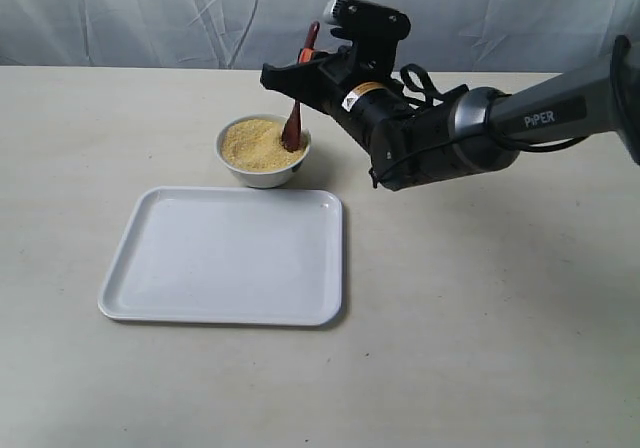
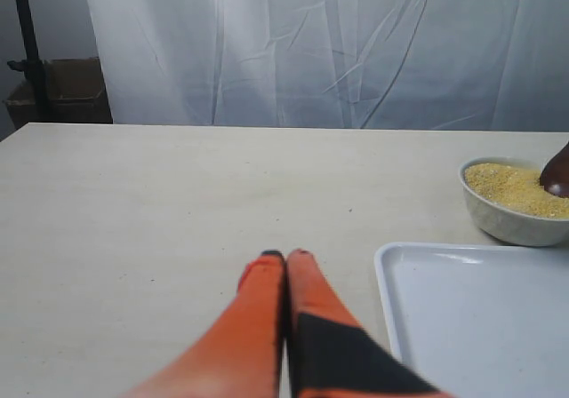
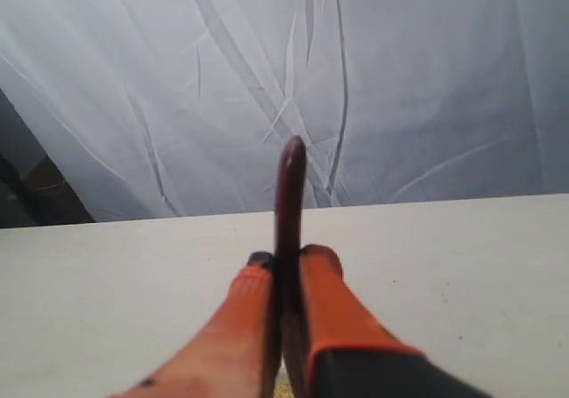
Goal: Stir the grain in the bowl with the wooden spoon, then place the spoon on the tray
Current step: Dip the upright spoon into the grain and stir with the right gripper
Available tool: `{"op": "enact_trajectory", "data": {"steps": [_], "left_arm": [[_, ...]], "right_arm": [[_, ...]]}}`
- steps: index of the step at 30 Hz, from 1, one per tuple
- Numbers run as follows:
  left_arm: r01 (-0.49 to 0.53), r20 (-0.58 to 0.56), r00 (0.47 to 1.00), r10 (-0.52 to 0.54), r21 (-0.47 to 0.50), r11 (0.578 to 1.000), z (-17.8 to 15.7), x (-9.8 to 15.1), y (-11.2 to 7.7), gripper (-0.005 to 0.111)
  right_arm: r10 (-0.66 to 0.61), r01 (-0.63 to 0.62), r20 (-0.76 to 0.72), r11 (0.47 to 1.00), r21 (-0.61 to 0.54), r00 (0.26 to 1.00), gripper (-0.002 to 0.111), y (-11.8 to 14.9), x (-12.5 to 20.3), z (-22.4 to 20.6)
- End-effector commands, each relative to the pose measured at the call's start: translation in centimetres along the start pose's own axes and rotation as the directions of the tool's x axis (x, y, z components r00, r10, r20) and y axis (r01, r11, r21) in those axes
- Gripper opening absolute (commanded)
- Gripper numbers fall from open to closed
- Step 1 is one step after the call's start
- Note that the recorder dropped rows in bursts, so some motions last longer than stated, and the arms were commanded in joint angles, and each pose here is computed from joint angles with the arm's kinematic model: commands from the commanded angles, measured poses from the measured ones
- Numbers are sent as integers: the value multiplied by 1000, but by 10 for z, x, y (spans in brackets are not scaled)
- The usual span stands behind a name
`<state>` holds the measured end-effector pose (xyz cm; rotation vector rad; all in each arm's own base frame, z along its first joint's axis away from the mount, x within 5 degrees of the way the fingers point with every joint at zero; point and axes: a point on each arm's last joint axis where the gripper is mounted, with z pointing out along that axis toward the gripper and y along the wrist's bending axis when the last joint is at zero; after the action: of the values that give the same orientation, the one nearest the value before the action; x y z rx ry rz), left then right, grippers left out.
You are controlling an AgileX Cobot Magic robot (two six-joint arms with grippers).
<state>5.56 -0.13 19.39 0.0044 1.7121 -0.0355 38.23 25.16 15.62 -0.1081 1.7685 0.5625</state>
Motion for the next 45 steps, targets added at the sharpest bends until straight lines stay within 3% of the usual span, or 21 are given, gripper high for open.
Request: {"op": "enact_trajectory", "data": {"steps": [1,9,15,22,34,45], "left_arm": [[-1,12,1000,1,-1,1000,0,0,0,0],[-1,12,1000,1,-1,1000,0,0,0,0],[-3,12,1000,3,-1,1000,0,0,0,0],[-1,12,1000,1,-1,1000,0,0,0,0],[-3,12,1000,3,-1,1000,0,0,0,0],[-1,12,1000,1,-1,1000,0,0,0,0]], "right_arm": [[-32,31,-26,999,-19,999,-1,4,12,3],[-57,56,-16,996,-69,998,-1,20,14,2],[-50,53,39,995,-85,998,-1,27,-7,2],[-92,94,74,995,-26,993,-1,22,-20,0],[-23,23,-10,1000,-1,1000,-1,10,21,11],[-17,22,68,998,-61,998,-1,24,-15,2]]}}
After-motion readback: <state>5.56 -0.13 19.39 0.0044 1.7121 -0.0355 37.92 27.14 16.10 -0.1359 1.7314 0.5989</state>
